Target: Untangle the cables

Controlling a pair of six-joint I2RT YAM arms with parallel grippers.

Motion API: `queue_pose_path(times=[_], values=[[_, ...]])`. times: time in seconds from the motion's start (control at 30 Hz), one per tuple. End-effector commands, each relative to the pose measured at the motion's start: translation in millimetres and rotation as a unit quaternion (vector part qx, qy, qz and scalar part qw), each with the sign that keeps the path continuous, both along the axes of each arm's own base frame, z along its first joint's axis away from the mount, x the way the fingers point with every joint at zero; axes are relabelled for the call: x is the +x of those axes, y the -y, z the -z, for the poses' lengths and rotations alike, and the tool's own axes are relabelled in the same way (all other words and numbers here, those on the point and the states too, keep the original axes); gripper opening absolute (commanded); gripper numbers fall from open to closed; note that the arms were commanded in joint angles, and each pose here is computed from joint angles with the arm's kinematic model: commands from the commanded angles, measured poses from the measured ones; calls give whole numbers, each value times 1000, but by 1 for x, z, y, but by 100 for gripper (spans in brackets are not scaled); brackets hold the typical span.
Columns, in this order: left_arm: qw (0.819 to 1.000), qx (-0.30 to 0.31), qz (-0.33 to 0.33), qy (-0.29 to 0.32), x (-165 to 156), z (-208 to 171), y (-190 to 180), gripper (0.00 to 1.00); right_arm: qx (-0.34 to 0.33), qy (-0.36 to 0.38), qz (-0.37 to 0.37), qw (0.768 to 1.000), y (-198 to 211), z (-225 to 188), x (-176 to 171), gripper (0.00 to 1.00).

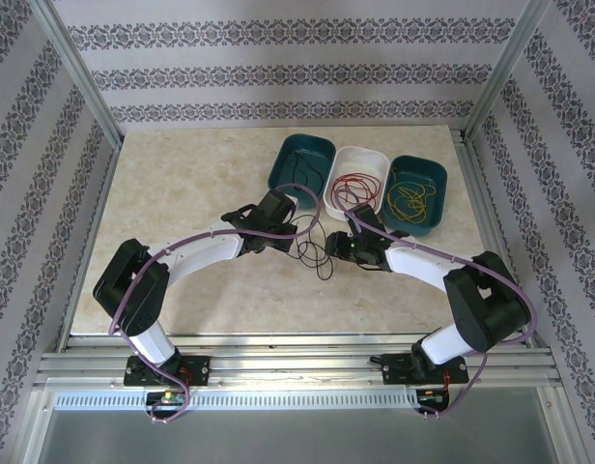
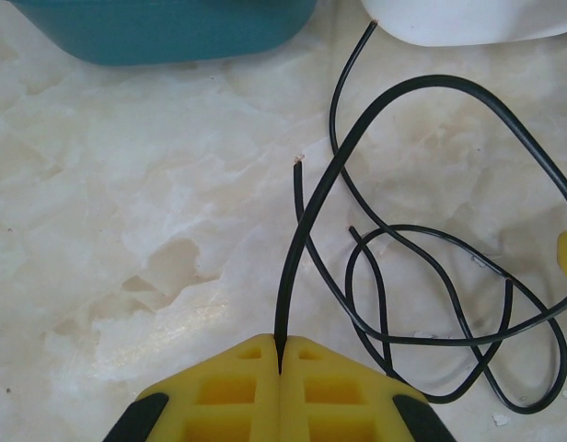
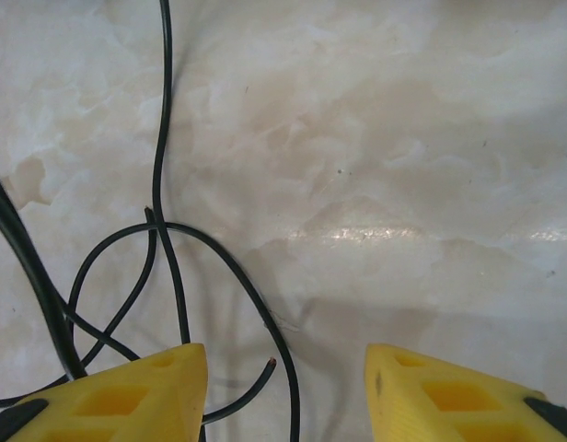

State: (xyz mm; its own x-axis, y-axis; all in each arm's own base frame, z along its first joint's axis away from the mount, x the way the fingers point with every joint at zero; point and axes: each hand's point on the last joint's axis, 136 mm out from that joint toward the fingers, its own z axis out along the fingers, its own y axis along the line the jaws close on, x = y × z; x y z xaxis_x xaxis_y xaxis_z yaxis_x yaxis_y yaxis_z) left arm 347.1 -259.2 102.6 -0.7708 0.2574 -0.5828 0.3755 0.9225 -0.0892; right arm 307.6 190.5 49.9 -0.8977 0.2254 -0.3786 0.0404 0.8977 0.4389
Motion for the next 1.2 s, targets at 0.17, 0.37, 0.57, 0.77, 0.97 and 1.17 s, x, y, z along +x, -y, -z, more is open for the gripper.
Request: queue_pose_path(times=[0.17, 0.37, 0.57, 0.77, 0.97, 1.17], values=[[1000, 21, -13, 1, 1, 1, -5, 0, -4, -1, -20, 1000, -4, 3, -22, 48], [999, 31, -19, -12, 0, 9, -7, 0, -20, -9, -28, 999, -6, 12, -31, 47], [999, 30, -20, -16, 0, 10, -6, 0, -31, -23, -36, 999, -12, 24, -32, 45], [999, 32, -23, -15, 1, 8, -7, 0, -44, -35, -51, 997, -17, 30, -37, 43], [999, 34, -23, -13, 2, 7, -7, 0, -86, -40, -61, 994, -14, 37, -37, 40], [999, 33, -24, -13, 3, 6, -8, 0, -149, -44, -72, 985, -5, 47, -39, 29]])
